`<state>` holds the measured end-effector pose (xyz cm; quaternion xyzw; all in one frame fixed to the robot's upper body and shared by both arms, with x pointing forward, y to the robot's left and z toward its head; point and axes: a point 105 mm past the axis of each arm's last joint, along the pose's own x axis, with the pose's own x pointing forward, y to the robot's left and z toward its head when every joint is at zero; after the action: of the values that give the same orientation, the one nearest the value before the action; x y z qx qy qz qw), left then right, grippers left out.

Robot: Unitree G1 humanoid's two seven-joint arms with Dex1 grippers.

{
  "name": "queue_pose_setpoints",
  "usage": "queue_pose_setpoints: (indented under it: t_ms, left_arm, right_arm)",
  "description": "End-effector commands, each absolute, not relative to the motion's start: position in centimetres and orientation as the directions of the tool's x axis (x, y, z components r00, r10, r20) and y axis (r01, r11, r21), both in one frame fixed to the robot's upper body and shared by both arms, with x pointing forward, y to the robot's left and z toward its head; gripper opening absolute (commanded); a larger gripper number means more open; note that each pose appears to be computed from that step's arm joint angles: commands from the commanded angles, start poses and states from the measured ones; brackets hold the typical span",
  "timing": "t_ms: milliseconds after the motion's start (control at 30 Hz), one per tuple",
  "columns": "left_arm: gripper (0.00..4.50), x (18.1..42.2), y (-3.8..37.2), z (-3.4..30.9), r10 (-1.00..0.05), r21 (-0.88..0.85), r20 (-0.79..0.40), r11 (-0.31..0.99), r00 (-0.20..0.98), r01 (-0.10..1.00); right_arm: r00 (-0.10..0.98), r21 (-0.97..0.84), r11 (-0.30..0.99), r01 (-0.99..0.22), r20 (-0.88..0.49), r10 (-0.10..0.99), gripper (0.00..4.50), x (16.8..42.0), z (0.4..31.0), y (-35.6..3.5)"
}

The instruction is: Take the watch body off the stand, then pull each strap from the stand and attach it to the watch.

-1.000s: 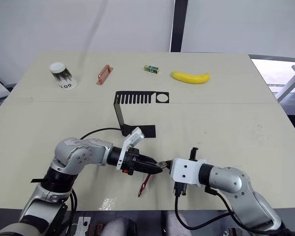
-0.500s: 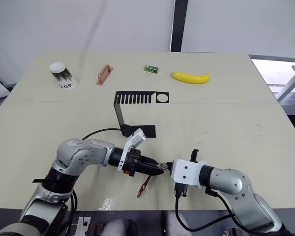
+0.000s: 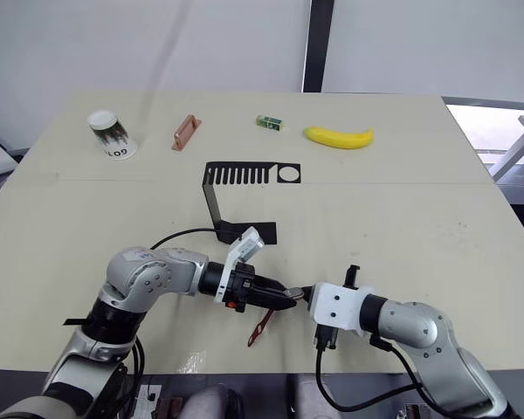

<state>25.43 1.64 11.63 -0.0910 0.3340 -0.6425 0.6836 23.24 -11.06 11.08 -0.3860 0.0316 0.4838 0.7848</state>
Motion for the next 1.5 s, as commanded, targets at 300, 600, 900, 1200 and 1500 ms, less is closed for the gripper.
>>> queue_pose_setpoints:
  t_ms: [300,600,900,1200,1500]
  left_arm:
    - [1.59,26.2,1.6,11.8,-0.938,-0.516,-0.346,0.195,0.005,0.834]
    - [1.59,26.6,1.8,11.6,-0.935,-0.506,-0.354,0.220,0.032,0.834]
    - [1.59,26.3,1.6,11.7,-0.939,-0.511,-0.342,0.210,0.027,0.834]
    - [1.59,25.6,1.2,12.2,-0.946,-0.520,-0.322,0.161,-0.018,0.839]
    - [1.59,25.3,0.7,12.3,-0.946,-0.519,-0.321,0.139,-0.042,0.843]
  right_arm:
    - [0.459,-0.625,0.168,-0.762,-0.340,0.821,0.00,21.5,13.1,-9.0]
    - [0.455,-0.627,0.165,-0.761,-0.336,0.825,0.00,21.4,13.5,-8.8]
    - [0.450,-0.623,0.162,-0.765,-0.339,0.826,0.00,21.7,13.6,-8.9]
    - [0.447,-0.612,0.161,-0.775,-0.349,0.824,0.00,21.7,13.2,-8.9]
    - [0.441,-0.608,0.156,-0.779,-0.354,0.825,0.00,21.7,12.8,-8.8]
